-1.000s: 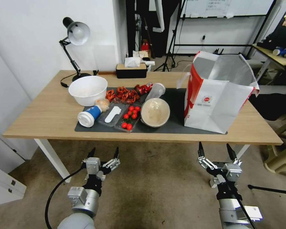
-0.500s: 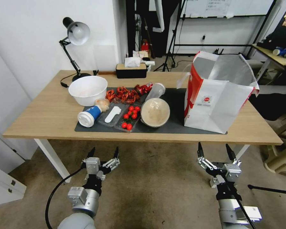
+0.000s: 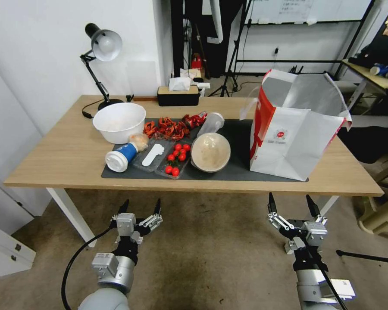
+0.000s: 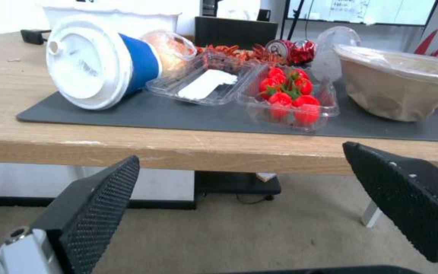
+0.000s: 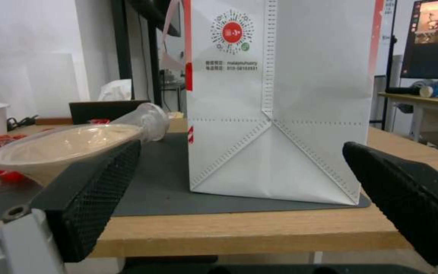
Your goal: Pick up the food delivery bag from the floor and place it on the table.
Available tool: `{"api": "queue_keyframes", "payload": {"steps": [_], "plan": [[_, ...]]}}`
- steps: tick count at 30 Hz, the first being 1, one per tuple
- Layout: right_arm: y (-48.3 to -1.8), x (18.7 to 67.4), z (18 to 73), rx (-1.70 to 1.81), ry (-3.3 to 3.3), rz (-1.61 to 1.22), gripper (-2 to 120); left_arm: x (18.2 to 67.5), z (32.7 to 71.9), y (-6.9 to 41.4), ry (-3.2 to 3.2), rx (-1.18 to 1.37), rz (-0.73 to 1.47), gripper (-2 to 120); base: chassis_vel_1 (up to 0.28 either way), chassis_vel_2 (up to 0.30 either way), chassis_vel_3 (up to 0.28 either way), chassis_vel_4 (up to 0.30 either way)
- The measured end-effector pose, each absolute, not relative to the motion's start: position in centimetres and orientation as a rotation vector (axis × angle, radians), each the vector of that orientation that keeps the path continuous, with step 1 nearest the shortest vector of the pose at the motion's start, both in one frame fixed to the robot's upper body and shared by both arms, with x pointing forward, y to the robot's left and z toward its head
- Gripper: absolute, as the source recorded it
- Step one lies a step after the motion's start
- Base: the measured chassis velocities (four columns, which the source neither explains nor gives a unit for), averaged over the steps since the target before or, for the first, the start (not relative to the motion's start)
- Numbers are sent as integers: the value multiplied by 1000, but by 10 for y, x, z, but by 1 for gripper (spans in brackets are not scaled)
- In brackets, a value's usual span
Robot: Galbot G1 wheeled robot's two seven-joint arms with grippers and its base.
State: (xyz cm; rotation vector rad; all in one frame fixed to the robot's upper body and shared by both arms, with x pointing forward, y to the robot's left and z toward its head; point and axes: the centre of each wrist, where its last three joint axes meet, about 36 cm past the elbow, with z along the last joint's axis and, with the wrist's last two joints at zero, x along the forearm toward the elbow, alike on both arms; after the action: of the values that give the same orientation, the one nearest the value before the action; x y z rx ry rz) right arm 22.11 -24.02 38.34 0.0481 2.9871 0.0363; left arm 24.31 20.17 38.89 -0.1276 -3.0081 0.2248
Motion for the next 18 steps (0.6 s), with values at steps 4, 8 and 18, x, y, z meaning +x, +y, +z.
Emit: {"api": "queue_keyframes", "payload": {"steps": [4, 8, 18], "plan": [[-240, 221, 383, 48, 2987, 36, 100, 243, 389, 202, -3008, -128, 225, 100, 0, 0, 0, 0], [-240, 221, 383, 48, 2987, 37, 100, 243, 389, 202, -3008, -127, 225, 100, 0, 0, 0, 0], [-240, 221, 383, 48, 2988, 37, 100, 243, 389, 202, -3007, -128, 225, 100, 0, 0, 0, 0]]}}
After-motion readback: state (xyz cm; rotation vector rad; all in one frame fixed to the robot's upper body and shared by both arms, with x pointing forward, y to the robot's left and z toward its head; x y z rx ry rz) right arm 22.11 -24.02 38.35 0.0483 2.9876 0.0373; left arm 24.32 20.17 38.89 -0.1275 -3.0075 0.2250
